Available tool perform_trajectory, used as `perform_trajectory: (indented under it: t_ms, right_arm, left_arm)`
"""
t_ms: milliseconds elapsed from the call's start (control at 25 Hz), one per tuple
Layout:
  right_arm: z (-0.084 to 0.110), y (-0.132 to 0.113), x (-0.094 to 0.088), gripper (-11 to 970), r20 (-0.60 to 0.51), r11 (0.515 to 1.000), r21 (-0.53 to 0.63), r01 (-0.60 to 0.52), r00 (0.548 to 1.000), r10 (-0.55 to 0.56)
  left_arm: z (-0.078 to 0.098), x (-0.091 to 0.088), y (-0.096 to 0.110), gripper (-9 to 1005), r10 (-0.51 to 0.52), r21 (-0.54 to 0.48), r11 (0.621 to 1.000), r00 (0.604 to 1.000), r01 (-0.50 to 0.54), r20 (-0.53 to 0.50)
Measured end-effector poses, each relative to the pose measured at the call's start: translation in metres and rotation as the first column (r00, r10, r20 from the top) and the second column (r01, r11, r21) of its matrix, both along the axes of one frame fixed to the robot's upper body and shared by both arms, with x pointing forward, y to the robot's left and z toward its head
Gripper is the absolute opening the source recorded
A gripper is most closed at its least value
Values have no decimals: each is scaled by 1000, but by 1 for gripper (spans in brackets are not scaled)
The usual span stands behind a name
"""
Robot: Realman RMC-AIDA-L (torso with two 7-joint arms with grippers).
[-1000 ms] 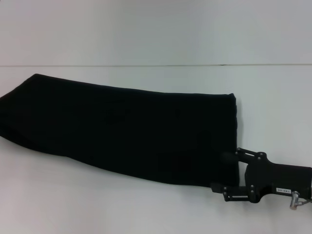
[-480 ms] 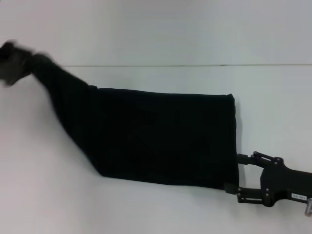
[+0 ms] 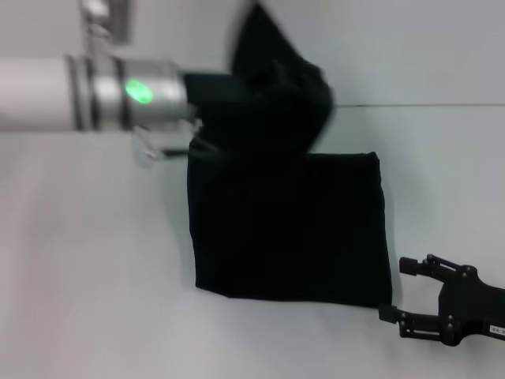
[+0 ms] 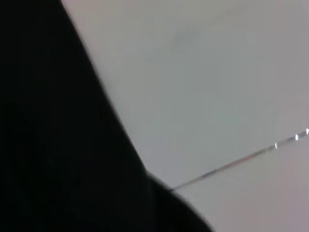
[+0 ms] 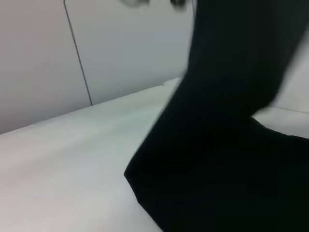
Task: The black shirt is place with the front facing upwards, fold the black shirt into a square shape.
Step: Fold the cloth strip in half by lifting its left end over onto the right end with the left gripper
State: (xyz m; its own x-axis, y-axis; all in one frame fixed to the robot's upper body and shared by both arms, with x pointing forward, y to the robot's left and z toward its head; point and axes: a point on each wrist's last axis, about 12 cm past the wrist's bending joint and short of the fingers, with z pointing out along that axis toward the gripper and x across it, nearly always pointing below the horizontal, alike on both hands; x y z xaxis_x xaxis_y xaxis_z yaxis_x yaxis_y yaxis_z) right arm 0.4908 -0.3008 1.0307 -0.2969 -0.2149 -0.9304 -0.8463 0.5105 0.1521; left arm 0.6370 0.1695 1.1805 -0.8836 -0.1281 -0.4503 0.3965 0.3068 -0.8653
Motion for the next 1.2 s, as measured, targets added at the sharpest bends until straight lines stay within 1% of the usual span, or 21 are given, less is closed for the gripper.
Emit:
perform_trajectory:
  t_ms: [80,160,240,360,440,560,760,1000,1200]
  right_arm:
    - [0,0,-1,945,-1,1000,2,0,1000,0]
    - [-1,1,-2,945,-3,1000,5,-2,1000,2]
    - [-2,4,-2,945,-6,1000,10,-3,1000,3]
    - [-3,6,-1,945,-8,1000,19,10,1000,-10]
    - [-2,8,1,944,-1,999,28,24,1000,-24]
    - [1,9,9,944,19,996,47,72,997,-73]
    - [4,17,28,944,36,984,86,158,986,-162]
    - [2,35,58,944,32,977,28,211,977,-212]
    - [7,45,80,944,74,960,15,281,957,-281]
  left_arm:
    - [-23,-11,-29,13,-18,21,1000,1000,18,-14]
    - [-41,-17,-41,13,-14,26,1000,999,15,-34]
    - [-67,-29,-55,12,-7,4,1000,997,7,-74]
    - [-89,-46,-67,12,-5,-21,1000,994,3,-105]
    - [-92,-50,-68,12,-16,-25,1000,994,14,-110]
    - [-87,-50,-64,12,-41,-44,998,994,36,-100]
    - [-86,-50,-60,12,-50,-44,998,994,46,-96]
    - [-89,-54,-56,12,-49,-46,998,993,45,-103]
    - [-93,-57,-52,12,-44,-50,998,993,38,-110]
